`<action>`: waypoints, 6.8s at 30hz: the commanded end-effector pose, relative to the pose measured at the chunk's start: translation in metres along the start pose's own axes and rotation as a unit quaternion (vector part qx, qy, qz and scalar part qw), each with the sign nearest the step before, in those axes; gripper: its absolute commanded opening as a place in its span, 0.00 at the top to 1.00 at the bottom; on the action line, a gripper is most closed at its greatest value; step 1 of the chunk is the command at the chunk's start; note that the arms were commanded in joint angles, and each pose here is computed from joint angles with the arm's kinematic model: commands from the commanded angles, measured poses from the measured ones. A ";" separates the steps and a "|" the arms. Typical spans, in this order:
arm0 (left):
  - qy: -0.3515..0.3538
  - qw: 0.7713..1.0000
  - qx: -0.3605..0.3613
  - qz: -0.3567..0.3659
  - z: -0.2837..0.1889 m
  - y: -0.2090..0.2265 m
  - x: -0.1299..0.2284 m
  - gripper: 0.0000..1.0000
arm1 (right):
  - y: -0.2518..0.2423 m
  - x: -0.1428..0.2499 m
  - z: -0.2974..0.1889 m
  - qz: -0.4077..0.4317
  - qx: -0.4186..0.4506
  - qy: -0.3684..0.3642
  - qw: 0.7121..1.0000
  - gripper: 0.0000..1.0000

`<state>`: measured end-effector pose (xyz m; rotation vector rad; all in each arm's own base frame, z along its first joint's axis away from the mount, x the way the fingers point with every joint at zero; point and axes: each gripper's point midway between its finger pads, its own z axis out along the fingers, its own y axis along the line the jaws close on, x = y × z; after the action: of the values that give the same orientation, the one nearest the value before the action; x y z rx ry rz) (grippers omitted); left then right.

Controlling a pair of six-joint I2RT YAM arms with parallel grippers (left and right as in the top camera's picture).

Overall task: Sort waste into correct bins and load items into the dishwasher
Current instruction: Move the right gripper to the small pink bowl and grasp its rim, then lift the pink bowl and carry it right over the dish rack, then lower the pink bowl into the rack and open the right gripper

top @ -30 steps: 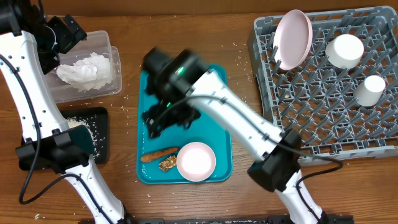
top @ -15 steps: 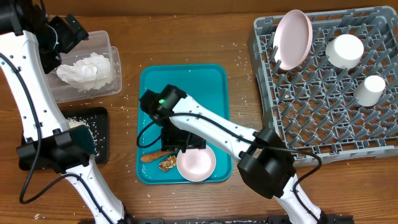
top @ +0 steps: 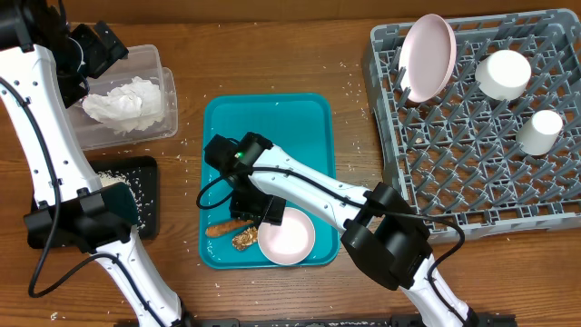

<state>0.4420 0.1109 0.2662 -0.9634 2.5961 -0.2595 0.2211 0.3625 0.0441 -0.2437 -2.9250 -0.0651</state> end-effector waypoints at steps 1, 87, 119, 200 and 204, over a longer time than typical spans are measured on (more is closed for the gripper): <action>-0.002 1.000 -0.007 0.014 0.001 -0.001 0.001 0.00 | -0.002 0.003 -0.012 0.009 -0.009 -0.007 1.000 0.42; 0.000 1.000 -0.007 0.014 0.002 -0.001 0.001 0.00 | -0.347 -0.192 -0.232 0.026 -0.593 -0.229 0.772 0.96; -0.001 1.000 -0.008 0.014 0.002 -0.001 0.001 0.00 | -0.418 -0.189 -0.182 0.186 -0.469 -0.191 0.842 0.87; -0.011 0.999 -0.029 0.014 0.002 0.007 -0.003 0.00 | -0.435 -0.164 -0.118 0.263 -0.040 -0.105 0.958 0.96; -0.011 0.999 -0.031 0.014 0.002 0.007 -0.003 0.00 | -0.444 -0.160 -0.125 0.267 -0.012 -0.104 0.958 0.96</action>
<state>0.4399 0.1188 0.2650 -0.9755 2.5938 -0.1928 0.3260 -0.0970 0.1118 -1.0734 -2.9266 -0.0886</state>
